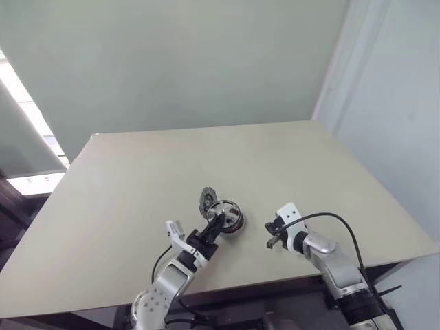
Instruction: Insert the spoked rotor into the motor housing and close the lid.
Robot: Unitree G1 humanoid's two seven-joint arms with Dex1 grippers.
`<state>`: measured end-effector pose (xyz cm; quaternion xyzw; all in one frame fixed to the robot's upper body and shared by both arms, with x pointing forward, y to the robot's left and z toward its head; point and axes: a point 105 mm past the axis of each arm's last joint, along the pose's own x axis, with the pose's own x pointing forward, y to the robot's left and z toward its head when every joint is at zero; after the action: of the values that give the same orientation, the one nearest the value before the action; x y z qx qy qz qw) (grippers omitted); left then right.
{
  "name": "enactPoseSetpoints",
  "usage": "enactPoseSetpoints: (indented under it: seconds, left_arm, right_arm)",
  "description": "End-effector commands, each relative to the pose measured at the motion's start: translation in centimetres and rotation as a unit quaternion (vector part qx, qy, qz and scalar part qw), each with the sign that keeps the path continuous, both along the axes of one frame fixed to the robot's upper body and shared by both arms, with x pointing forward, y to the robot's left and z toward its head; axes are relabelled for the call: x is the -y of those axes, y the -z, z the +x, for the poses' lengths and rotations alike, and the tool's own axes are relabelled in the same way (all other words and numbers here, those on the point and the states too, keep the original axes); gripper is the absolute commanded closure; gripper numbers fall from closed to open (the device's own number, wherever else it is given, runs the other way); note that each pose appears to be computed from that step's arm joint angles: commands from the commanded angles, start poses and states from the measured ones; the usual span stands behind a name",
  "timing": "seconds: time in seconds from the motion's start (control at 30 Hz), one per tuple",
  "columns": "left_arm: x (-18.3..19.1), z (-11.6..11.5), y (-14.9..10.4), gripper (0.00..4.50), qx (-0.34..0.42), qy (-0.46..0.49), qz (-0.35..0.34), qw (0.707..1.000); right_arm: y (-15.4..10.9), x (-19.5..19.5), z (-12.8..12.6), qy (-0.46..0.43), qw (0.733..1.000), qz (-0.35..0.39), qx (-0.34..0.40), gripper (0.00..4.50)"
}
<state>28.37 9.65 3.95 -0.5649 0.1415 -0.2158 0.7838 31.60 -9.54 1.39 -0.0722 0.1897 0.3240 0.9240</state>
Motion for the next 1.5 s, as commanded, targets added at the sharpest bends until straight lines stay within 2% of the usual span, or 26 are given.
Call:
enactPoseSetpoints:
  seconds: [0.03, 0.3, 0.8, 1.5]
  left_arm:
    - [0.5, 1.3, 0.3, 3.31, 0.015, -0.003, 0.025, 1.000]
    - [1.9, 2.9, 1.5, 3.31, 0.005, 0.002, 0.041, 0.999]
    - [3.0, 3.7, 2.7, 3.31, -0.009, 0.010, 0.061, 0.998]
    - [4.3, 3.5, 2.5, 3.31, -0.016, 0.043, 0.044, 0.998]
  right_arm:
    - [-2.0, 0.0, 0.4, 0.007, 0.999, 0.015, 0.032, 4.50]
    - [-2.2, -0.1, 0.1, 0.014, 0.999, 0.020, 0.031, 4.50]
    - [-2.2, -0.2, -0.1, 0.021, 0.999, 0.023, 0.030, 4.50]
    - [-2.1, -0.1, 0.1, 0.031, 0.999, 0.025, 0.031, 4.50]
